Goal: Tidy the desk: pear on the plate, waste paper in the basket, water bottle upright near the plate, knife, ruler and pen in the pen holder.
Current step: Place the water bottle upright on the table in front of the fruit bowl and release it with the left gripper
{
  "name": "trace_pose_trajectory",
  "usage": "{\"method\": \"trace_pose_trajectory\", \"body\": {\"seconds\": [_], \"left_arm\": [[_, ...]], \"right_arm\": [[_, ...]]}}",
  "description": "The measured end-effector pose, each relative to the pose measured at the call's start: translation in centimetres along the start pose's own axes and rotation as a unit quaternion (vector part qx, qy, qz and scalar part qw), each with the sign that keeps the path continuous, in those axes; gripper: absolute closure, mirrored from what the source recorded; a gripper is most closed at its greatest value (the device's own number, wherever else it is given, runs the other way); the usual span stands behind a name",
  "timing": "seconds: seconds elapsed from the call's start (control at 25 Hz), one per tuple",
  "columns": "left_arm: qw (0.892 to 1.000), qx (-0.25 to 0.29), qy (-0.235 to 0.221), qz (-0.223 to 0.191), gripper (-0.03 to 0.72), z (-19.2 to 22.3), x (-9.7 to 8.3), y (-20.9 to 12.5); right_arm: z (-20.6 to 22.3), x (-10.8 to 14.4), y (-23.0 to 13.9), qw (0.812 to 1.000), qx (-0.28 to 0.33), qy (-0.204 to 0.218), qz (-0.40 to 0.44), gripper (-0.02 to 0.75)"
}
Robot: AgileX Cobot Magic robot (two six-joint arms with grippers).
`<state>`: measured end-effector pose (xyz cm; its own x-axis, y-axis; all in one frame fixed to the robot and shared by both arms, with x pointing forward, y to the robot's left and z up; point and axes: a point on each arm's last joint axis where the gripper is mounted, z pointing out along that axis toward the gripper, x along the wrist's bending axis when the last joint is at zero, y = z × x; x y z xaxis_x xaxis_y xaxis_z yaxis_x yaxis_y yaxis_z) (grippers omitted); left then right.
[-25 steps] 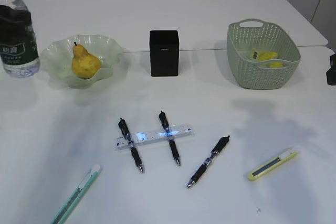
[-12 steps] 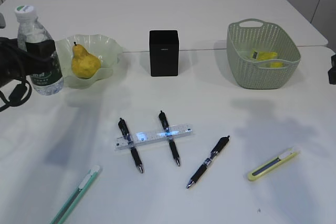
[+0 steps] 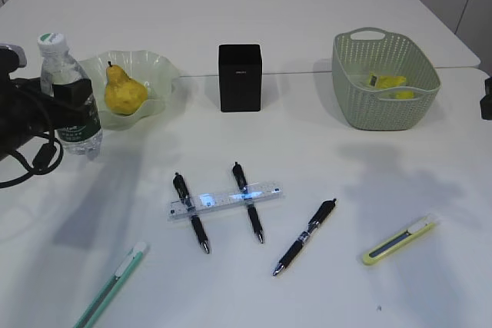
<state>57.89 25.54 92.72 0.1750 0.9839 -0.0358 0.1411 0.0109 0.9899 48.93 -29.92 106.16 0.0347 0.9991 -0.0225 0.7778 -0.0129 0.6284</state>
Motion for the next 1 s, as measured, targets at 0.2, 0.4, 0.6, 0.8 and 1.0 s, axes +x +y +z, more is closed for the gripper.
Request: {"method": "trace_pose_trajectory", "body": {"seconds": [0.2,0.4,0.6,0.8,1.0], "left_arm": [[1.0,0.021,0.0,-0.002,0.323,0.3,0.1,-1.6],[1.0,0.016,-0.001,-0.004,0.323,0.7,0.1,-3.0],[0.999,0.006,-0.002,-0.032,0.316,0.9,0.1,-3.6],[0.999,0.005,-0.002,-0.046,0.284,0.9,0.1,-3.7],[0.998,0.004,-0.002,-0.055,0.235,1.0,0.1,-3.7]], "right_arm": [[0.0,0.0,0.1,1.0,-0.004,0.0,0.0,0.242],[0.0,0.0,0.1,1.0,-0.005,-0.002,-0.004,0.242],[0.0,0.0,0.1,1.0,-0.006,-0.003,-0.005,0.242],[0.0,-0.1,0.1,1.0,-0.007,-0.004,-0.007,0.242],[0.0,-0.1,0.1,1.0,-0.007,-0.005,-0.008,0.241]]}}
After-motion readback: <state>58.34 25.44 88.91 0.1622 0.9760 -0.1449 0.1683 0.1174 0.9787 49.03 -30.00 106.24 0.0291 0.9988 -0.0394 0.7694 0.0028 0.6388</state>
